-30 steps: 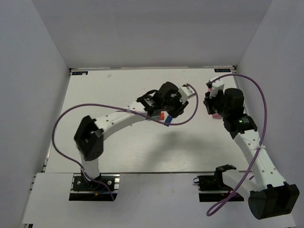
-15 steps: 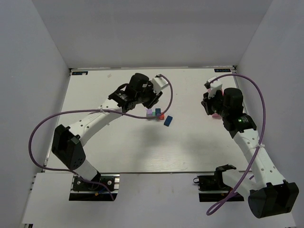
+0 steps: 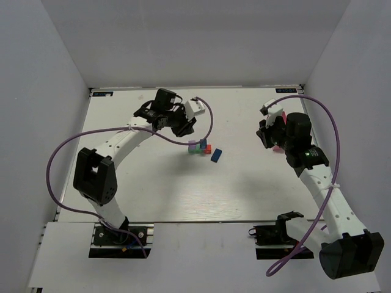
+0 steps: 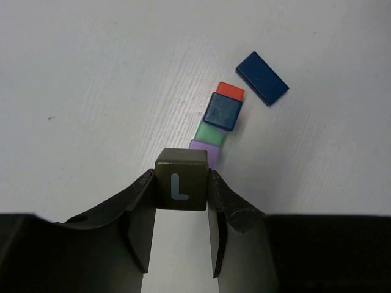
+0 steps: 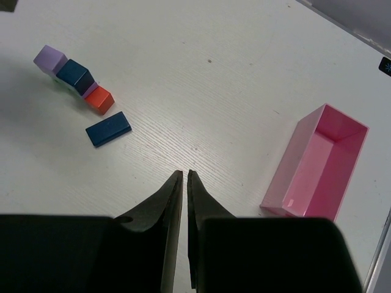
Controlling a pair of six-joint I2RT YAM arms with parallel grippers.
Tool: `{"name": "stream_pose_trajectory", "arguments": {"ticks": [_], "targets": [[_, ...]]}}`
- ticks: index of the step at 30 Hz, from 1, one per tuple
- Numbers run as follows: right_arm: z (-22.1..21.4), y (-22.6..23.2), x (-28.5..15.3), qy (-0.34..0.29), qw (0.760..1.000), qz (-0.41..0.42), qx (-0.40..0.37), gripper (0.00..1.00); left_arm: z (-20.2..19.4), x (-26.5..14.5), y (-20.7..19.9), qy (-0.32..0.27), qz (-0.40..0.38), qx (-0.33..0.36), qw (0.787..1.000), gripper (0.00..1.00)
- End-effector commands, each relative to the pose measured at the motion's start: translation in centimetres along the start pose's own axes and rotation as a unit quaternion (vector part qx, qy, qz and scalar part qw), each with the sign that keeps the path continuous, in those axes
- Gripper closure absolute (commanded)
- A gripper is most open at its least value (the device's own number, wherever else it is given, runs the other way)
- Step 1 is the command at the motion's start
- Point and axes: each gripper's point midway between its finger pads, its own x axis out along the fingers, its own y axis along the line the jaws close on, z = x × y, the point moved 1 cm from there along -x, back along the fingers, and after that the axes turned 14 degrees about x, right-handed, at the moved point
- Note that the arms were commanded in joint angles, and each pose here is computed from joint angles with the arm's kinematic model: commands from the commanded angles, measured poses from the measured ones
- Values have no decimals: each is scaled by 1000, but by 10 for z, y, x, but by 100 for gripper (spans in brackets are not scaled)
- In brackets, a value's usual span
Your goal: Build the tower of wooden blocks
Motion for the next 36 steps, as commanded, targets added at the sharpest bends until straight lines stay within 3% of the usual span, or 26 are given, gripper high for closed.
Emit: {"name": "stream_pose_trajectory", "arguments": {"ticks": [1, 7, 36], "targets": [[1, 6, 2, -7, 1000, 17, -11, 87, 15, 3, -17, -44, -82, 61, 994, 100], [0, 8, 2, -6, 1000, 21, -12, 87, 1, 16, -25, -33, -117, 74, 990, 100], [0, 8, 1, -8, 1000, 21, -16, 87, -24, 41, -22, 13, -125, 82, 989, 97]]}}
